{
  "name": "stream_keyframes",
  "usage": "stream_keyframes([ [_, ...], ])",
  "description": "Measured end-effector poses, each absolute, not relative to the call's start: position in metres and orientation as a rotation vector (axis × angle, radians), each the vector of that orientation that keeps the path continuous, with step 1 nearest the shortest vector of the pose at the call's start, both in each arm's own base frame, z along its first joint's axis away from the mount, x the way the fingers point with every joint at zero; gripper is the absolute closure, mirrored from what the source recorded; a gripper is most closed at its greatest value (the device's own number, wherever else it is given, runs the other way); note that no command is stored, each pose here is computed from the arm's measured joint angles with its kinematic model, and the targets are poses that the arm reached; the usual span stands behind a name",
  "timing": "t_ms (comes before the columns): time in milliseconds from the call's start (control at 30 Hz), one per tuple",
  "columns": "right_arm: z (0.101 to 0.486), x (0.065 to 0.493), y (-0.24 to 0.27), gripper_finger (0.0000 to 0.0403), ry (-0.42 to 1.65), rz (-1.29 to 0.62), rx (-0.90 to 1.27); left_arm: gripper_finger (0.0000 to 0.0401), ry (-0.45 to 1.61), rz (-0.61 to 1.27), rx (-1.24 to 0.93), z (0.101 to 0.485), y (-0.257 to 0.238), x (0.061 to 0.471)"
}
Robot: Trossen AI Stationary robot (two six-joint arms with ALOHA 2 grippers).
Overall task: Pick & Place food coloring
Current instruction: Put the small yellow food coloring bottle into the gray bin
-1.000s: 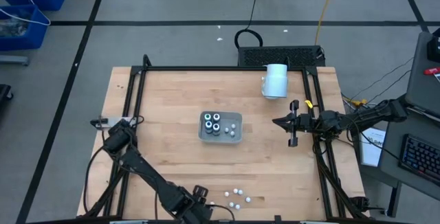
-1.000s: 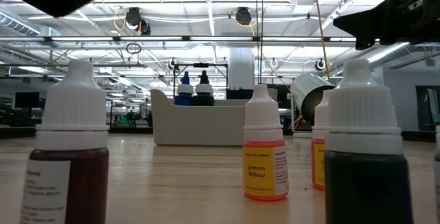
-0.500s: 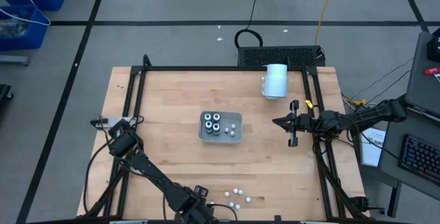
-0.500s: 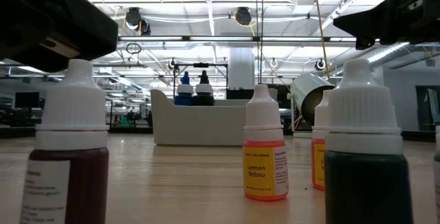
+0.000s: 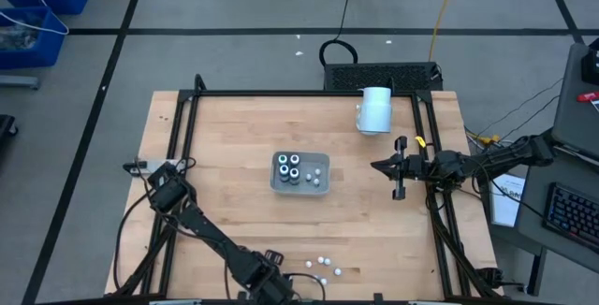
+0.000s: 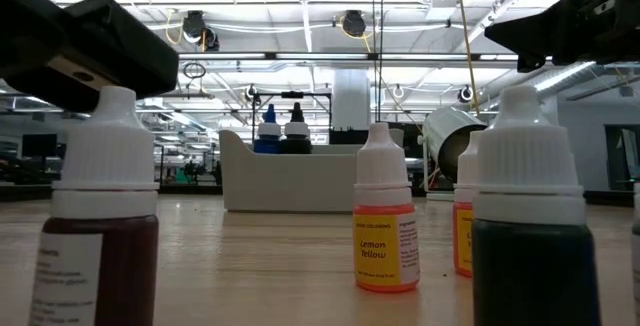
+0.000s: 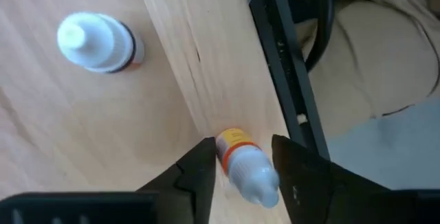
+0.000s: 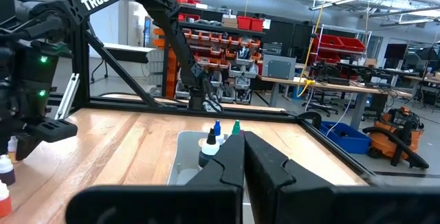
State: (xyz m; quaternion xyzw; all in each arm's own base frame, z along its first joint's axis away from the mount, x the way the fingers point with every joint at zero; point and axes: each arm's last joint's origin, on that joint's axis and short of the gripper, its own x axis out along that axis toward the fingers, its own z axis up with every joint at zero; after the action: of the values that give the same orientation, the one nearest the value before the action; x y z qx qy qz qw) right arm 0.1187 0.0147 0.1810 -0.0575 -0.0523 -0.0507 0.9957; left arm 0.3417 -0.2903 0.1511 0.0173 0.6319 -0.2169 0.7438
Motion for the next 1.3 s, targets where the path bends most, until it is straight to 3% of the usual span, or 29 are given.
stream_keyframes([
  [433, 0.181, 0.119, 0.015, 0.0403, -0.105, -0.102, -0.115, 0.0304, 1.419, -0.453, 0.008, 0.151, -0.283, 0.344],
  [767, 0.181, 0.119, 0.015, 0.0403, -0.105, -0.102, -0.115, 0.0316, 1.362, -0.407, 0.069, 0.158, -0.28, 0.345],
  [1033, 0.181, 0.119, 0.015, 0.0403, -0.104, -0.102, -0.115, 0.0317, 1.242, -0.353, 0.108, 0.217, -0.255, 0.342],
  [1300, 0.181, 0.119, 0.015, 0.0403, -0.109, -0.102, -0.114, 0.0317, 0.993, -0.128, 0.172, 0.294, -0.168, 0.357],
])
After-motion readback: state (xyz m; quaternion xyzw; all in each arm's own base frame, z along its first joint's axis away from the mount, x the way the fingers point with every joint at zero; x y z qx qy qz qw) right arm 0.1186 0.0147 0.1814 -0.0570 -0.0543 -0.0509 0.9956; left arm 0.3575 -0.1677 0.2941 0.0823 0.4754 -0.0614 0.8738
